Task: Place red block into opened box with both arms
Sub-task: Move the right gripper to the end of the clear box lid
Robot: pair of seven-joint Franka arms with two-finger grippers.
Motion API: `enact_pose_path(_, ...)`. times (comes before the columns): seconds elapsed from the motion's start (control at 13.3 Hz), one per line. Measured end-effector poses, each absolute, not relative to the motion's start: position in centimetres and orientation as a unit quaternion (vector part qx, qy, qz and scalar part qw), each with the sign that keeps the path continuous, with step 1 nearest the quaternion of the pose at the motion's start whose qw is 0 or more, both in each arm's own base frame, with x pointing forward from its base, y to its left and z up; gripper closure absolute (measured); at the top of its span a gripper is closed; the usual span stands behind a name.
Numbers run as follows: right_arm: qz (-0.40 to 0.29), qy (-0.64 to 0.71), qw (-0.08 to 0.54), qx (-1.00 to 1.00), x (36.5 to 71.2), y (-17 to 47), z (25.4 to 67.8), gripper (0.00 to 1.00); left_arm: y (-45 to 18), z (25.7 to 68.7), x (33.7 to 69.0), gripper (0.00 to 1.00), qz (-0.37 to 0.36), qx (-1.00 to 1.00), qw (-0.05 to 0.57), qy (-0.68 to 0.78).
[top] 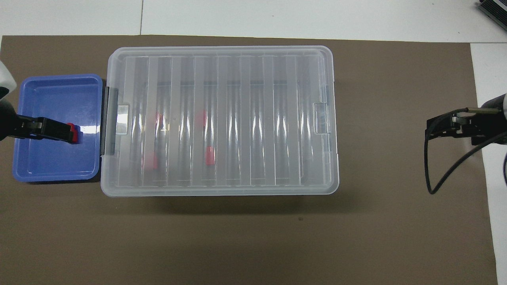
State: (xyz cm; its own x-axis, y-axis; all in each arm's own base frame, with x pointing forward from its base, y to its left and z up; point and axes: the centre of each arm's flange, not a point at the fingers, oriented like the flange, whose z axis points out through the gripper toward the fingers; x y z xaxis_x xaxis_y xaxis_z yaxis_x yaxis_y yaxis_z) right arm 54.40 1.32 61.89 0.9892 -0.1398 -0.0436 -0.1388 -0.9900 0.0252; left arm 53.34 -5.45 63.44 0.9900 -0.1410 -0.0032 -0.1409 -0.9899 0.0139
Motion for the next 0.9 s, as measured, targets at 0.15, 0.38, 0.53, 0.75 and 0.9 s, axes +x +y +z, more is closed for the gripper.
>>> enact_pose_path(0.15, -0.023, -0.070, 0.011, 0.997, 54.4, 1.3, 61.9, 0.00, -5.4, 63.4, 53.3, 0.00, -0.002, 0.997, 0.007, -0.071)
enact_pose_path(0.38, -0.011, -0.070, 0.010, 0.997, 54.7, 1.3, 62.0, 0.00, -5.5, 63.4, 53.3, 0.00, -0.002, 0.997, 0.007, -0.071)
enact_pose_path(0.53, 0.003, -0.069, 0.009, 0.998, 55.1, 1.4, 61.8, 0.00, -5.4, 63.4, 53.3, 0.00, -0.002, 0.997, 0.007, -0.071)
enact_pose_path(0.75, 0.020, -0.067, 0.007, 0.998, 55.6, 1.6, 60.4, 0.00, -5.4, 63.4, 53.3, 0.00, -0.002, 0.997, 0.007, -0.071)
enact_pose_path(0.9, 0.030, -0.063, 0.005, 0.998, 56.0, 2.1, 58.8, 0.00, -5.4, 63.4, 53.3, 0.00, -0.002, 0.997, 0.007, -0.071)
